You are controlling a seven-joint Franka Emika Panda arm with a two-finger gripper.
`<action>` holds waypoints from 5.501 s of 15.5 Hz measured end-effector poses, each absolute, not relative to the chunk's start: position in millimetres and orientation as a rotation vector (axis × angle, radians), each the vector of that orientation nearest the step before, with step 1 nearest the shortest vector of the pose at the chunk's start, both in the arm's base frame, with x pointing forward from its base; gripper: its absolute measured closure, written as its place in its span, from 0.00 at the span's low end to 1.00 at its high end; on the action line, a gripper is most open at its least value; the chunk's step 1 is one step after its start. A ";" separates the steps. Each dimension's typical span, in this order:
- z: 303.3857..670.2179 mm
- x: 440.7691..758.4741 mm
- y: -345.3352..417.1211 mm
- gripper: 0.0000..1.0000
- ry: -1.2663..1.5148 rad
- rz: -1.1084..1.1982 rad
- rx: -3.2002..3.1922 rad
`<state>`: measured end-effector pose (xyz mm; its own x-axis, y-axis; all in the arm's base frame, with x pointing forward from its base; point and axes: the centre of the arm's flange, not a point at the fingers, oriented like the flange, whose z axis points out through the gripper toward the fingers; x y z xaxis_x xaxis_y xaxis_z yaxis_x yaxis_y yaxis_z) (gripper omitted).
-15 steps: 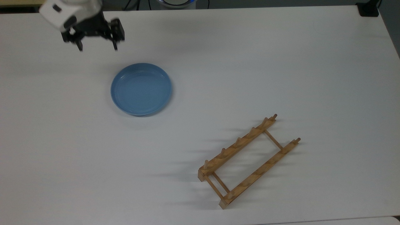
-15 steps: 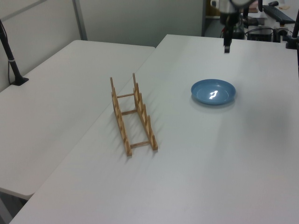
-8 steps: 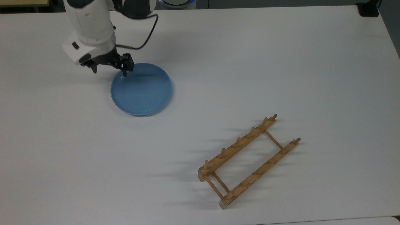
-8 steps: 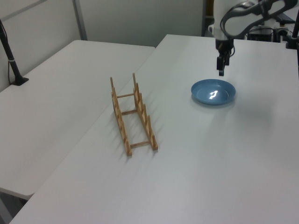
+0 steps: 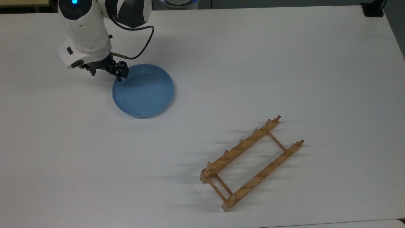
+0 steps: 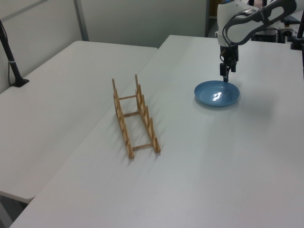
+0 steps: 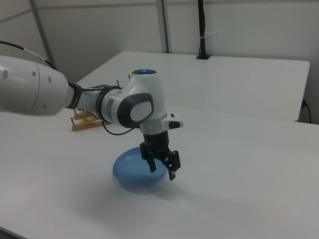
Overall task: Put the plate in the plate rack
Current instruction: 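Close the gripper on the plate rim and tilt the plate up, then lift the plate upright and carry it over the wooden rack, then lower the upright plate between the rack pegs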
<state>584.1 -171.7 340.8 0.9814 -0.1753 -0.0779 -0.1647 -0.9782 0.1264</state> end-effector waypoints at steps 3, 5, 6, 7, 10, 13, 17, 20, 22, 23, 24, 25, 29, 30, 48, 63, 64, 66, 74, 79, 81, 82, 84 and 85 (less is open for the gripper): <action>321.8 585.8 -171.6 0.11 -0.292 -0.160 3.001; 309.5 590.8 -169.7 0.11 -0.320 -0.132 2.994; 304.1 593.1 -168.8 0.12 -0.332 -0.118 2.991; 301.5 594.6 -168.2 0.21 -0.338 -0.109 2.989; 302.9 596.4 -168.1 0.54 -0.341 -0.099 2.988; 304.8 597.4 -169.2 0.82 -0.344 -0.092 2.987; 315.8 604.4 -170.7 1.00 -0.344 -0.050 2.984; 357.2 618.8 -171.8 1.00 -0.342 0.074 2.976; 393.2 626.1 -167.1 1.00 -0.332 0.172 2.970; 415.9 629.9 -161.8 1.00 -0.321 0.233 2.968; 438.1 633.2 -154.8 1.00 -0.306 0.293 2.966; 459.8 636.2 -146.1 1.00 -0.287 0.352 2.964; 535.7 652.3 -99.3 1.00 -0.235 0.588 2.953; 552.0 658.2 -83.4 1.00 -0.231 0.677 2.942; 520.9 680.5 132.8 1.00 -0.203 1.436 2.261; 532.9 734.3 145.4 1.00 -0.062 1.603 2.047; 532.4 738.8 148.1 1.00 -0.037 1.616 2.019; 524.5 747.0 153.5 1.00 0.026 1.631 1.976; 476.1 757.1 192.8 1.00 0.226 1.648 1.907; 456.0 758.9 200.6 1.00 0.280 1.632 1.896; 450.6 759.7 200.9 1.00 0.293 1.627 1.890; 447.2 760.1 201.2 1.00 0.298 1.623 1.891; 441.2 760.7 202.2 1.00 0.309 1.618 1.891; 440.2 760.6 203.4 0.99 0.313 1.618 1.892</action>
